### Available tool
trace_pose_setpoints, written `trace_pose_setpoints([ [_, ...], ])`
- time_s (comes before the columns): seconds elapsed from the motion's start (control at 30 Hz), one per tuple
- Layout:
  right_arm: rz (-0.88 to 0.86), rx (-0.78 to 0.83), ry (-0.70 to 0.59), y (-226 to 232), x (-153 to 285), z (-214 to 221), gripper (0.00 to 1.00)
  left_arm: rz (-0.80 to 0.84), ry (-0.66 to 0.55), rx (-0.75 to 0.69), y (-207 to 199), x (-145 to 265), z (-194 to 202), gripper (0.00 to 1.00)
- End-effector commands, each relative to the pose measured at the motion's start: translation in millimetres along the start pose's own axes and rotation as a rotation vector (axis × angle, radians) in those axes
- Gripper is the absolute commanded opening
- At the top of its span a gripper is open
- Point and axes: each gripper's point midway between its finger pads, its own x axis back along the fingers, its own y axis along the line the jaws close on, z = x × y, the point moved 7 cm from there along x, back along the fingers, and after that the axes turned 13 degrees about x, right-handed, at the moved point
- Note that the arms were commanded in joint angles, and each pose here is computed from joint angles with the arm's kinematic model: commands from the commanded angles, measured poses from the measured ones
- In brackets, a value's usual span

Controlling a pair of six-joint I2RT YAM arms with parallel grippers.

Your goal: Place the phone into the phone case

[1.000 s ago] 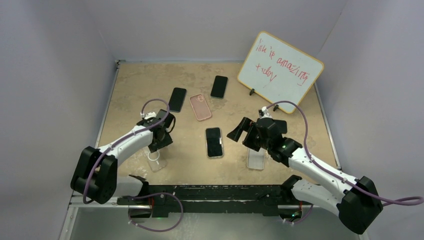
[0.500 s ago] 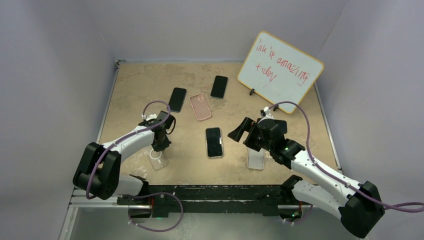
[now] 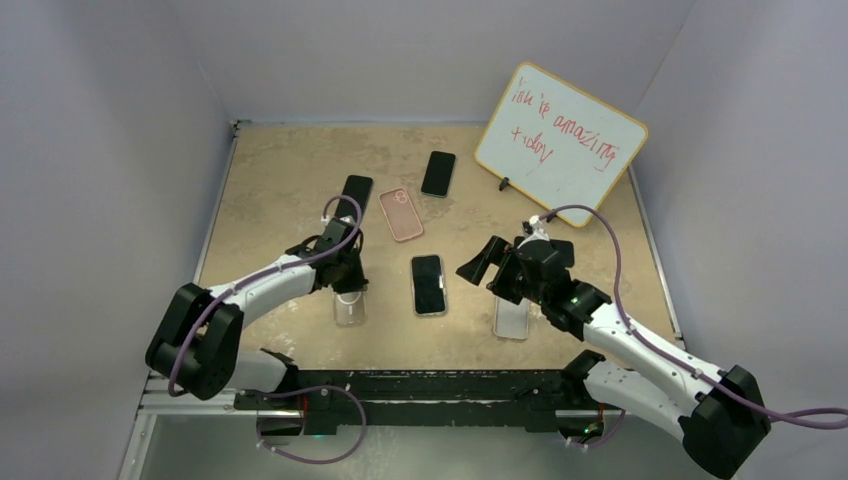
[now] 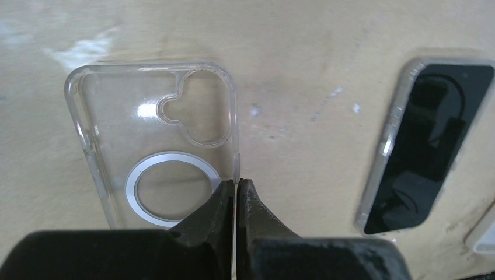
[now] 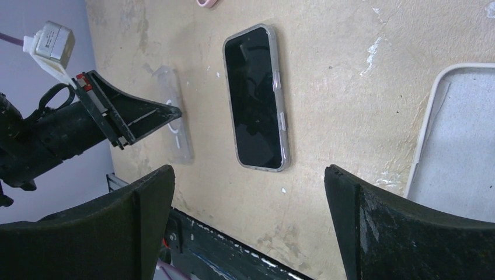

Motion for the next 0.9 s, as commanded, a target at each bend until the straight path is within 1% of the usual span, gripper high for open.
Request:
trace_pose_setpoints([
  [0.0,-0.015,-0.007,-0.044,3,0,-5,0.98,0.223,0.036,-0.095,-43,-1,0,0.00],
  [0.17,-0.024,-0.009,-0.038,3,0,-4,0.98,0.298,0.078,-0.185,-62,-8,11,0.00],
  [0.3,-0.022,-0.008,-0.046,2,1,-4,0.98,0.329,0.113,-0.230,-71,-13,15,0.00],
  [0.33,-0.024,-0.008,-0.049,2,2,-4,0.98,0.343,0.116,-0.244,-73,-13,15,0.02],
  [0.4,-0.029,-0.008,-0.051,2,2,-4,0.98,0.369,0.114,-0.265,-78,-10,13,0.19],
  [0.43,-0.033,-0.009,-0.051,2,2,-4,0.98,0.375,0.107,-0.278,-81,-7,10,0.32],
  [0.47,-0.038,-0.009,-0.052,3,2,-3,0.98,0.373,0.092,-0.288,-83,-4,7,0.41],
  [0.6,-0.048,-0.001,-0.057,5,4,-5,0.98,0.354,0.020,-0.344,-91,10,-9,0.69],
  [0.67,-0.060,0.013,-0.063,7,6,-7,0.98,0.357,-0.013,-0.380,-98,17,-21,0.78],
  [0.73,-0.083,0.032,-0.088,10,7,-11,0.98,0.348,-0.027,-0.394,-100,19,-36,0.82],
  [0.77,-0.094,0.048,-0.099,12,7,-13,0.98,0.348,-0.033,-0.395,-100,20,-45,0.87],
  [0.87,-0.140,0.073,-0.109,18,9,-16,0.98,0.334,-0.087,-0.392,-97,21,-79,0.91],
])
